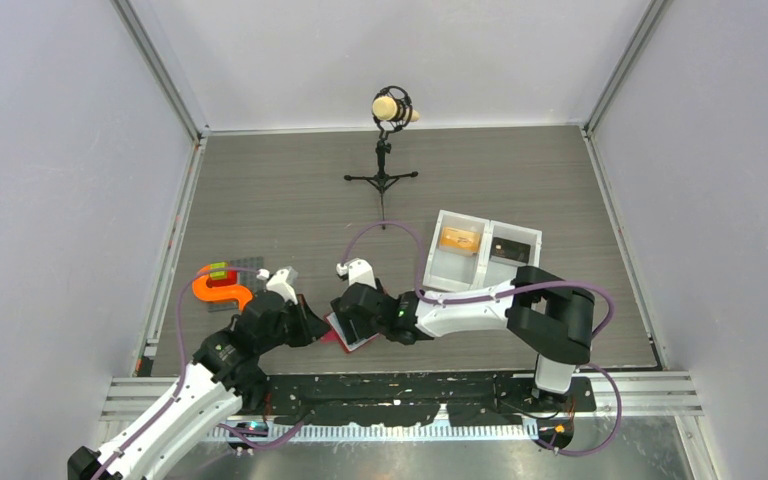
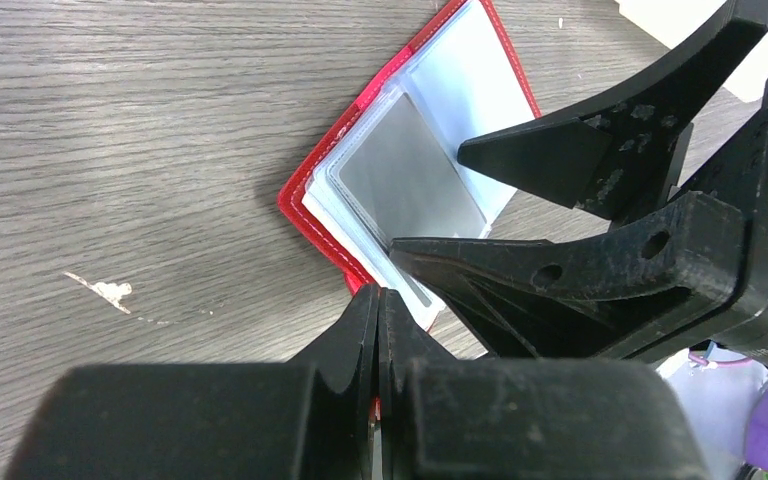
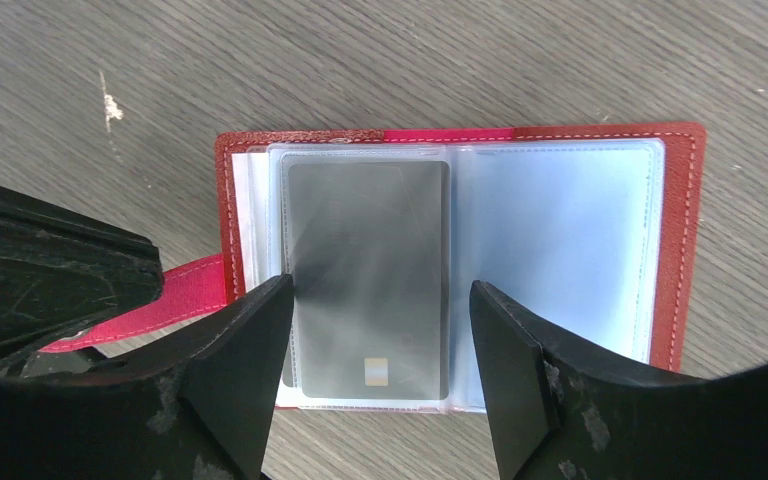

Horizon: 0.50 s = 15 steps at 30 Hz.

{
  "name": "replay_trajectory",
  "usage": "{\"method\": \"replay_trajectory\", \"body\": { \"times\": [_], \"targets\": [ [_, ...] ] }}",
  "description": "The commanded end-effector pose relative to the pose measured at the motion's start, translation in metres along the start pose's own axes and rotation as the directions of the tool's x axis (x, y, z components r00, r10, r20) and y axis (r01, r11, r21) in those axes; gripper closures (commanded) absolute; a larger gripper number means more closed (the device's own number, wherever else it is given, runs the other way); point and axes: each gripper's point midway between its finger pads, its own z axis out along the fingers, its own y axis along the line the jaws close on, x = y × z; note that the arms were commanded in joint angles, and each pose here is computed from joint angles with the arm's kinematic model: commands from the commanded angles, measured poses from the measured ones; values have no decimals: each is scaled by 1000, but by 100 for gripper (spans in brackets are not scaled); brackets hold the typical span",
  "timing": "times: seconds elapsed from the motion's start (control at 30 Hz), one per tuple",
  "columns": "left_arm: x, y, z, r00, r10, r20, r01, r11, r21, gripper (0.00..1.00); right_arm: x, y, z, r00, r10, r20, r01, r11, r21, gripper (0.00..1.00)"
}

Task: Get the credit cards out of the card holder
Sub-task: Remove the credit card from the card holder.

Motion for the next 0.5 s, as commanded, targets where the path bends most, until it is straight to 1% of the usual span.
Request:
{"method": "replay_trajectory", "body": {
  "times": [0.0,0.27,0.47],
  "targets": [
    [-16,-12,-5,999,2,53,-3,1000,28,100,-18,-8,-10,998,-27,63,22,997,79,29],
    [-16,-11,-5,999,1,52,-2,1000,22,100,-23,-21,-17,994,-69,90,53,984,171,29],
    [-15,-9,-4,999,0,50,-1,1000,15,100,-31,-26,-26,988,-99,119,74,977,201,29]
  ]
}}
